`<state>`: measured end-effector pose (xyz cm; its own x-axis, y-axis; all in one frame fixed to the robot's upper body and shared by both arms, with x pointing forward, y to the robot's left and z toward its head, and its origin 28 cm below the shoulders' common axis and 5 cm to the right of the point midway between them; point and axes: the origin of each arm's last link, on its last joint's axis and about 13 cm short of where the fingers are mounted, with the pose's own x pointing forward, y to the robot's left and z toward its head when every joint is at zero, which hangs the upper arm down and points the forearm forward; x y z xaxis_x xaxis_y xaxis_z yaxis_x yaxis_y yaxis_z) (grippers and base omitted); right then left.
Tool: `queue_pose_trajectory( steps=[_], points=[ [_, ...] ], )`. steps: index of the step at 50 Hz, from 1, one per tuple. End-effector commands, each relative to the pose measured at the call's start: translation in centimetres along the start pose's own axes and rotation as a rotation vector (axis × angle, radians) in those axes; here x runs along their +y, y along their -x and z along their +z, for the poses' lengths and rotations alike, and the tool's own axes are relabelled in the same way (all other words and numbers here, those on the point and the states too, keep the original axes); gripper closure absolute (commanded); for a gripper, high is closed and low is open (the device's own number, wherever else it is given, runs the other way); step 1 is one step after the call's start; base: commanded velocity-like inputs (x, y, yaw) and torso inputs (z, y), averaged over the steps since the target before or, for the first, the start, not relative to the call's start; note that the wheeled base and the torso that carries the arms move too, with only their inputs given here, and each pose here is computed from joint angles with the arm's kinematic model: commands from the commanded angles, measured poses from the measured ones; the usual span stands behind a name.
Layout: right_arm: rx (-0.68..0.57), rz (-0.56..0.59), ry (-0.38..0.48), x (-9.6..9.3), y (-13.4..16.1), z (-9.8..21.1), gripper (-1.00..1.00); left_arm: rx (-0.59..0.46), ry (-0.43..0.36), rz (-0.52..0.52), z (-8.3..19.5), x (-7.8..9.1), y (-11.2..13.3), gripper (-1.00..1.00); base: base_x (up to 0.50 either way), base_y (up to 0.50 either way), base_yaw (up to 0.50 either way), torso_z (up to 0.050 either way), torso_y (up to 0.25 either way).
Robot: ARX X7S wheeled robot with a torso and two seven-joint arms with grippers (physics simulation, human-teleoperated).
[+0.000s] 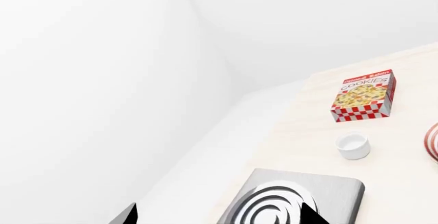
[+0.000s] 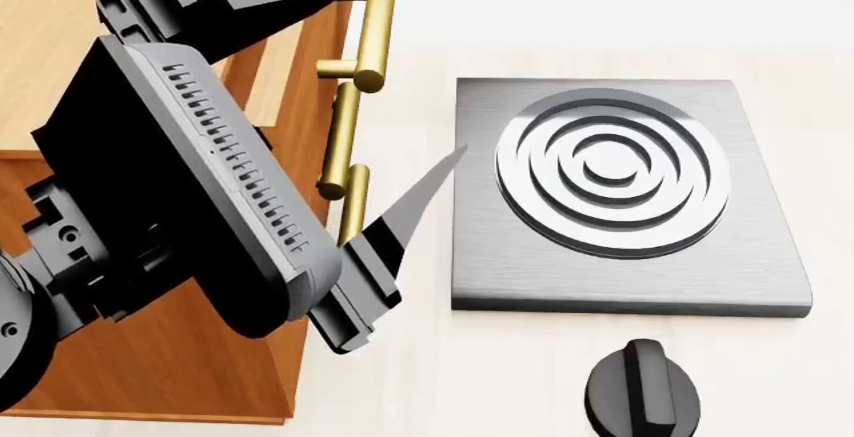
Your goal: Pick the akita bowl on the wooden cabinet and place it on the plate.
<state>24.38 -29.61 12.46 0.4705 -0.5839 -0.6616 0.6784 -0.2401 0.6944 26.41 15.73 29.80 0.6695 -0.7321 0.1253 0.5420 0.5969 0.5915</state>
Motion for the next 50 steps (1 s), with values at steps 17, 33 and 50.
queue_pose_trajectory(
  steps=[17,33,50],
  points=[
    [-0.008,0.032,0.002,0.1,0.1,0.1,-1.00,0.002,0.006,0.004,-0.3,-0.1,0.0,-1.00,0.00,0.00,0.00,0.000,0.000],
    [-0.059,0.137,0.062,1.9,3.1,0.6,-1.00,0.005,0.004,0.008,-0.2,0.0,0.1,-1.00,0.00,0.00,0.00,0.000,0.000],
    [-0.081,0.276,0.072,2.9,7.1,1.9,-1.00,0.000,0.009,0.016,-0.2,0.1,0.3,-1.00,0.00,0.00,0.00,0.000,0.000]
  ],
)
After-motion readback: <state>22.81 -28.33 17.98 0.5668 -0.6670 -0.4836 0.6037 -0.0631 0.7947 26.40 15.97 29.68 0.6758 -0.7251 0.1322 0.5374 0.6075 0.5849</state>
